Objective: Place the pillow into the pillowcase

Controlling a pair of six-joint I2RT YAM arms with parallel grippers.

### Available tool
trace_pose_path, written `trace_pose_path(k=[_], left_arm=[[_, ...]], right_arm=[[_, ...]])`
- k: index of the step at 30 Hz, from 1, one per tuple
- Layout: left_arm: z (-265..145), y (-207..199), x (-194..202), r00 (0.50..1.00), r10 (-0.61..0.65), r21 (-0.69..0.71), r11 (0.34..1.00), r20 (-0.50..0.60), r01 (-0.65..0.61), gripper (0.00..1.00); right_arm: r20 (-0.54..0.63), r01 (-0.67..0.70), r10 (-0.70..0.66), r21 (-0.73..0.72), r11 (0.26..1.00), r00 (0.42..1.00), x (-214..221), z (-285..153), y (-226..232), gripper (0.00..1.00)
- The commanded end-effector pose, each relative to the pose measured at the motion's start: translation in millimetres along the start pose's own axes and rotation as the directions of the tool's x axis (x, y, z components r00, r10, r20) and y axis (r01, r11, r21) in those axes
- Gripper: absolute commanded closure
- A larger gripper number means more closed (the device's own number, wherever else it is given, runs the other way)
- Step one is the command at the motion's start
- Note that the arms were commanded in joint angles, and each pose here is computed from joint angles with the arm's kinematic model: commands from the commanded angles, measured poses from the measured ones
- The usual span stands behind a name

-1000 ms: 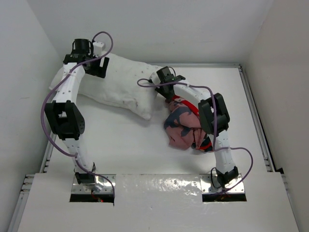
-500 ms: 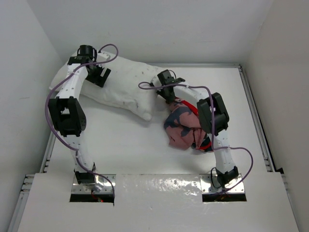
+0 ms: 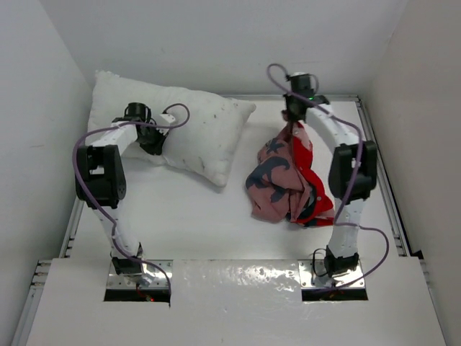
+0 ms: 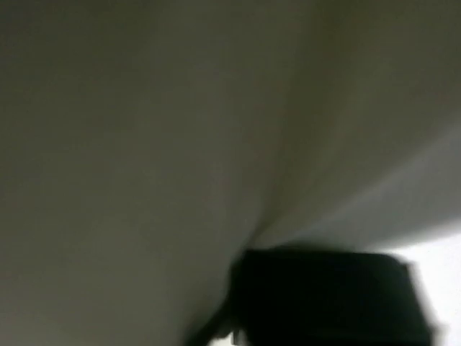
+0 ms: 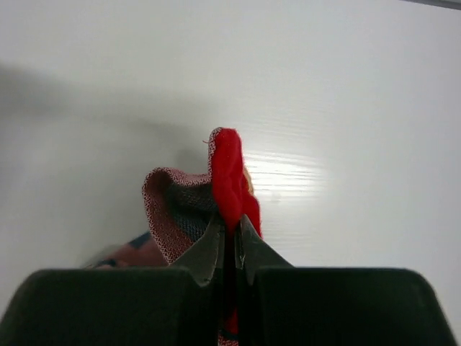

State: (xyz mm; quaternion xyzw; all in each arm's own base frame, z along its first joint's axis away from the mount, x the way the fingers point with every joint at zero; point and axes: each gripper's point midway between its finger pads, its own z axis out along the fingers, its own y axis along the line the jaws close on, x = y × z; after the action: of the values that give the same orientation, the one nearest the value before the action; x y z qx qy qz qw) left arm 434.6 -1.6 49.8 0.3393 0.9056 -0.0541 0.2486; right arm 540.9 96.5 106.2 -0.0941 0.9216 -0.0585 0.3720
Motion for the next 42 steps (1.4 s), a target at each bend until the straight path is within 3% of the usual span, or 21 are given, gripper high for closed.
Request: trace_pose_path(k=[1,5,8,12,13,14,16,18,20,22,24,26,27,29,31,34,38,42], left_arm=[[7,-34,-7,0.998,-0.027,0.175,0.984,0.048,0.019,1.00],[-48,-62,-9,0.991,0.065,0.185,0.979,0.113,-0.085,1.00],[-112,-86,-12,0.981,0.097,0.150,0.981,0.166,-0.123,1.00],[-167,-148,6,0.993,0.072,0.321,0.942,0.098,-0.100,1.00],[-174,-168,6,0.990,0.115,0.371,0.918,0.086,-0.139,0.94],[-184,-175,4,0.991,0.111,0.347,0.929,0.074,-0.130,0.51],[-191,-190,11,0.987,0.156,0.305,0.939,0.026,-0.157,0.25],[-210,-194,3,0.944,0.299,0.242,0.914,0.135,-0.325,0.01],[-227,-189,-28,0.914,0.316,0.161,0.918,0.255,-0.362,0.00],[-234,-172,-79,0.896,0.222,0.073,0.960,0.385,-0.269,0.00],[-238,-157,-133,0.857,0.085,0.077,0.987,0.507,-0.144,0.26],[-245,-166,-171,0.804,-0.008,0.188,0.974,0.595,-0.129,0.56],[-232,-170,-197,0.789,-0.130,0.299,0.952,0.601,-0.072,0.57],[-215,-184,-234,0.773,-0.285,0.474,0.880,0.568,-0.024,0.45],[-208,-205,-260,0.770,-0.299,0.521,0.852,0.564,-0.051,0.38],[-177,-227,-291,0.762,-0.298,0.513,0.857,0.575,-0.052,0.32],[-157,-262,-306,0.775,-0.313,0.553,0.831,0.548,-0.056,0.30],[-136,-270,-313,0.781,-0.396,0.618,0.786,0.483,0.017,0.34]], right_arm=[[0.175,-0.234,0.235,-0.026,0.972,0.956,-48,-52,-33,1.00],[0.180,-0.237,0.244,-0.061,0.970,0.953,-48,-71,-31,1.00],[0.233,-0.284,0.297,-0.085,0.955,0.926,-63,-91,-33,1.00],[0.323,-0.335,0.379,-0.186,0.924,0.867,-90,-129,-29,1.00],[0.334,-0.336,0.394,-0.219,0.916,0.856,-97,-137,-25,1.00],[0.349,-0.334,0.402,-0.241,0.911,0.846,-102,-148,-24,1.00],[0.352,-0.313,0.403,-0.286,0.906,0.845,-106,-158,-17,1.00],[0.347,-0.264,0.378,-0.334,0.905,0.858,-105,-165,-8,1.00],[0.318,-0.196,0.339,-0.407,0.892,0.885,-100,-170,10,1.00],[0.309,-0.168,0.310,-0.411,0.896,0.899,-95,-177,24,1.00],[0.297,-0.176,0.294,-0.365,0.914,0.909,-82,-176,36,1.00],[0.321,-0.203,0.343,-0.397,0.895,0.883,-87,-188,48,1.00],[0.294,-0.240,0.384,-0.426,0.872,0.875,-80,-188,63,1.00],[0.314,-0.259,0.438,-0.477,0.840,0.843,-82,-198,81,1.00],[0.338,-0.290,0.515,-0.534,0.794,0.788,-96,-213,91,1.00],[0.342,-0.329,0.564,-0.546,0.770,0.752,-97,-218,99,1.00],[0.354,-0.342,0.569,-0.530,0.776,0.742,-98,-218,103,1.00],[0.342,-0.335,0.558,-0.531,0.779,0.756,-93,-215,113,1.00]])
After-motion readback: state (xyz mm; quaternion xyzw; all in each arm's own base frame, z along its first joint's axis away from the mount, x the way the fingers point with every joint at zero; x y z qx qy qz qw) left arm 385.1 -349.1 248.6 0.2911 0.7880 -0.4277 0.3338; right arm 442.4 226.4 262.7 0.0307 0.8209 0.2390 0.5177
